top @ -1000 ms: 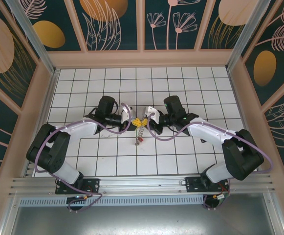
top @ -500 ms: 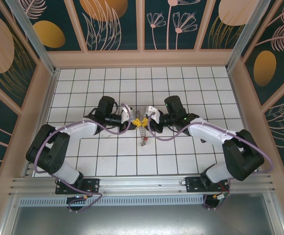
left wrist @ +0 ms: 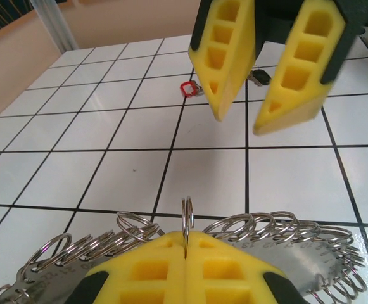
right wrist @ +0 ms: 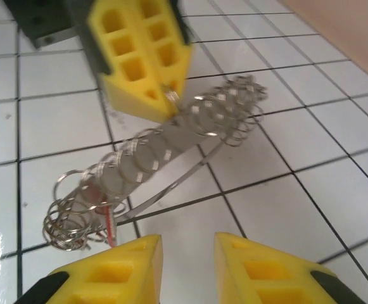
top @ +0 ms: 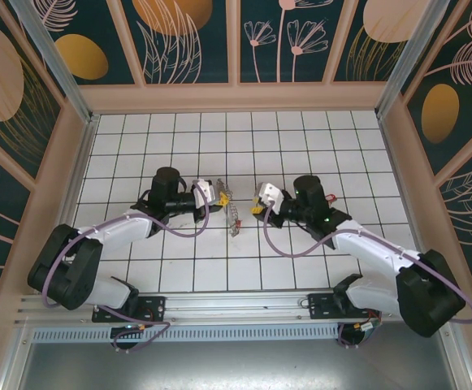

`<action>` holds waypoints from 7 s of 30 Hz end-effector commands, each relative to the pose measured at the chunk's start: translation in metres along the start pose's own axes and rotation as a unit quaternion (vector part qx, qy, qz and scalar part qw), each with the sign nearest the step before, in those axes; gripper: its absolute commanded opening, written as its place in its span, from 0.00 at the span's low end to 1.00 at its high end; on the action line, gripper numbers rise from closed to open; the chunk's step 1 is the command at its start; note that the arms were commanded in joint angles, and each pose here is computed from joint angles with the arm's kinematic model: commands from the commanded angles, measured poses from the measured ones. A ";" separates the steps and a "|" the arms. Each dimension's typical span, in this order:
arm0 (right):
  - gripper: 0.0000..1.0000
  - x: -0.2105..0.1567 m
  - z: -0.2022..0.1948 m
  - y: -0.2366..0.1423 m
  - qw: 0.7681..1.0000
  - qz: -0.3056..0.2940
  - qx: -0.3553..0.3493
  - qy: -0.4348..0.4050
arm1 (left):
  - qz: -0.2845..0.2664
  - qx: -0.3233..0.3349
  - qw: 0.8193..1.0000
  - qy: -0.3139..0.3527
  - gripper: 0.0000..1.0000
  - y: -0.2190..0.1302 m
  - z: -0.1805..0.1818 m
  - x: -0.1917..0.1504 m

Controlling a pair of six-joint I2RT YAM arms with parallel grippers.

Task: Put the keys on the keyring

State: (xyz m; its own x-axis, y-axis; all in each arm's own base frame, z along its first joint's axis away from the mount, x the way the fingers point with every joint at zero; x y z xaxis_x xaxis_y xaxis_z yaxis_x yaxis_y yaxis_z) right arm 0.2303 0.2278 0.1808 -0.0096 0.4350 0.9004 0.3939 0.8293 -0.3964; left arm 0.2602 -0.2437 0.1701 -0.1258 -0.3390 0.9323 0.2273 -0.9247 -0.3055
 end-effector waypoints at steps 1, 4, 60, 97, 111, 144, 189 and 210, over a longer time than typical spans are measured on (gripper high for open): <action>0.29 0.018 -0.018 -0.012 0.996 -0.054 -0.058 0.029 | -0.017 0.009 0.999 0.042 0.00 -0.002 0.002 0.014; 0.28 0.019 -0.015 -0.015 0.997 -0.056 -0.055 0.022 | -0.014 0.002 0.999 0.043 0.00 -0.002 0.002 0.015; 0.25 -0.202 -0.153 -0.095 0.669 0.201 -0.346 0.627 | 0.009 -0.066 0.998 -0.019 0.00 0.006 0.001 0.021; 0.13 -0.190 -0.147 -0.081 0.692 0.236 -0.340 0.591 | 0.010 -0.073 0.997 -0.020 0.00 0.006 -0.001 0.019; 0.14 -0.192 -0.148 -0.079 0.693 0.240 -0.338 0.590 | 0.013 -0.075 0.997 -0.022 0.00 0.007 0.000 0.018; 0.14 -0.192 -0.146 -0.074 0.693 0.252 -0.330 0.590 | 0.018 -0.079 0.996 -0.023 0.00 0.008 -0.002 0.015; 0.00 0.006 -0.028 -0.060 0.987 -0.080 0.002 0.143 | -0.011 -0.090 0.996 -0.016 0.00 0.004 -0.005 0.027; 0.00 0.061 0.003 -0.001 0.995 -0.088 0.047 0.015 | -0.022 -0.110 0.993 -0.029 0.00 0.008 -0.009 0.023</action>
State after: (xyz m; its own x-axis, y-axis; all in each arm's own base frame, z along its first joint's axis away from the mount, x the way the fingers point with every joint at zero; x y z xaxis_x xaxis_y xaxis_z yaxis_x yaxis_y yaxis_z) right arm 0.2222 0.2435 0.2126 0.0515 0.3091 0.9496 0.3149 0.8974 -0.3092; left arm 0.2531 -0.2547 0.1780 -0.0462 -0.3369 0.9404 0.0475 -0.9411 -0.3348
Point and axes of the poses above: each hand's point on the last joint's axis, 136 mm out from that joint toward the fingers, its own y axis out along the fingers, its own z axis along the line the jaws close on, x = y × z, the point moved 4 cm from there along -y, back along the fingers
